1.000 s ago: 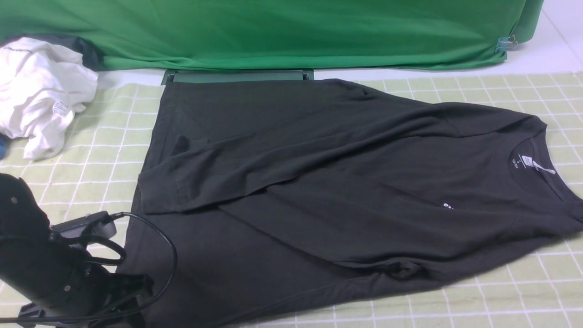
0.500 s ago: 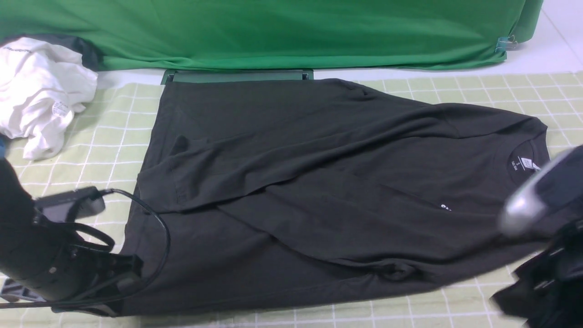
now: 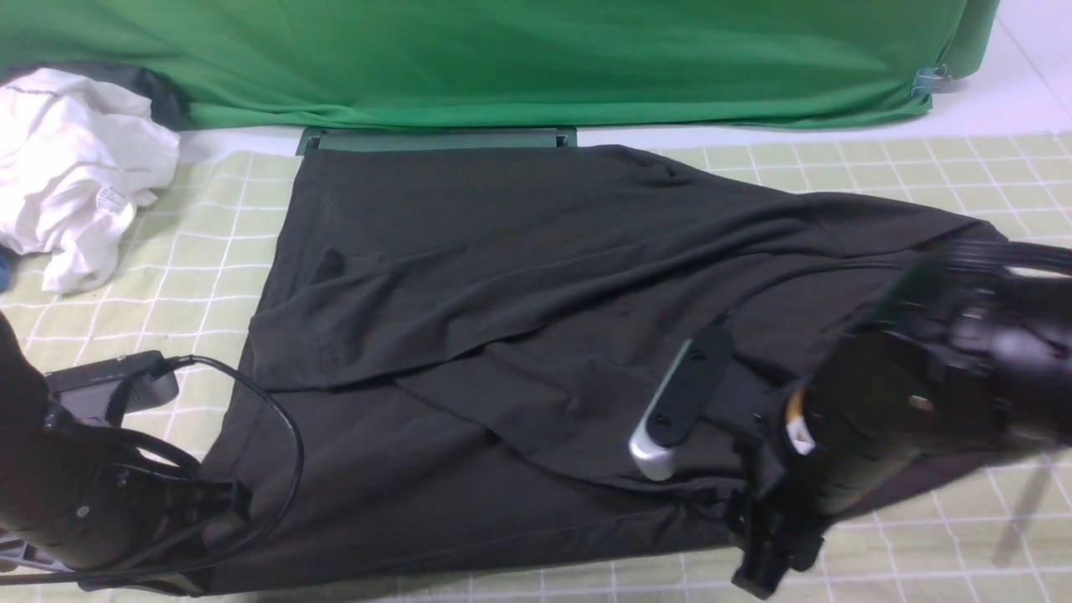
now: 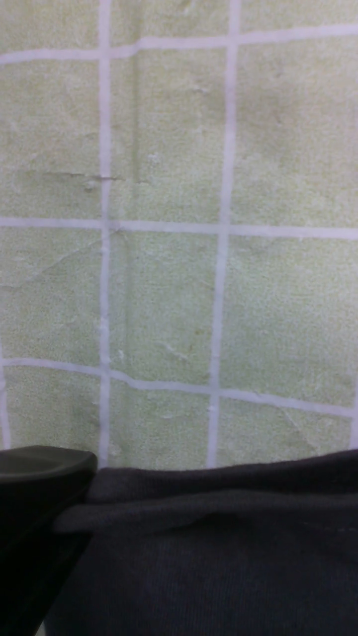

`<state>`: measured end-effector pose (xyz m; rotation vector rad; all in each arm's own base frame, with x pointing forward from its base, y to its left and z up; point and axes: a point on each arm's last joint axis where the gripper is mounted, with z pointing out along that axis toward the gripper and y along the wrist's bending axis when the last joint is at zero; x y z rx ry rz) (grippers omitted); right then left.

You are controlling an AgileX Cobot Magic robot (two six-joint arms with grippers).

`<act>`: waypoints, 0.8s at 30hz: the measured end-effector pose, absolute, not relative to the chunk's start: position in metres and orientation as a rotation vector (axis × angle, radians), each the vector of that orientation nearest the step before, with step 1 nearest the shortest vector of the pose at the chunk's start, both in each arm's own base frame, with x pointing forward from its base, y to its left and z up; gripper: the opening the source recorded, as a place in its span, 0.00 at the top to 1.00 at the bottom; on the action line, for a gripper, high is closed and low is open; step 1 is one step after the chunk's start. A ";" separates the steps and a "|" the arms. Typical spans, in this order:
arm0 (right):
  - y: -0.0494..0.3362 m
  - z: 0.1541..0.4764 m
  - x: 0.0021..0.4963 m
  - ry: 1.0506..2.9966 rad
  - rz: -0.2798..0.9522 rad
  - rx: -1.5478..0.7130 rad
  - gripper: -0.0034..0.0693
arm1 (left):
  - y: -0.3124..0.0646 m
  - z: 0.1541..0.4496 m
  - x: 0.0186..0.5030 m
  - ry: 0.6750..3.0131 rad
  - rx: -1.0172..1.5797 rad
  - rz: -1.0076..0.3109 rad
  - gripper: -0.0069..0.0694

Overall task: Fold a long-sleeved shirt over a green coffee tablecloth.
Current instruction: 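Grasp the near edge of the shirt at its hem and shoulder corners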

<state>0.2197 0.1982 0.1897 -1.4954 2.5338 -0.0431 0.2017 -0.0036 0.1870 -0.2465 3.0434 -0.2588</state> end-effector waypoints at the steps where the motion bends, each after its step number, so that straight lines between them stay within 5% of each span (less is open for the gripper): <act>1: 0.201 0.185 0.223 2.547 -0.058 -1.511 0.43 | -0.004 0.187 0.202 3.041 -0.248 -0.259 0.87; 16: 0.211 0.159 0.235 2.506 -0.077 -1.571 0.48 | -0.003 0.186 0.202 3.035 -0.286 -0.244 0.87; 24: 0.214 0.154 0.237 2.428 -0.079 -1.666 0.89 | -0.003 0.188 0.202 3.043 -0.281 -0.245 0.87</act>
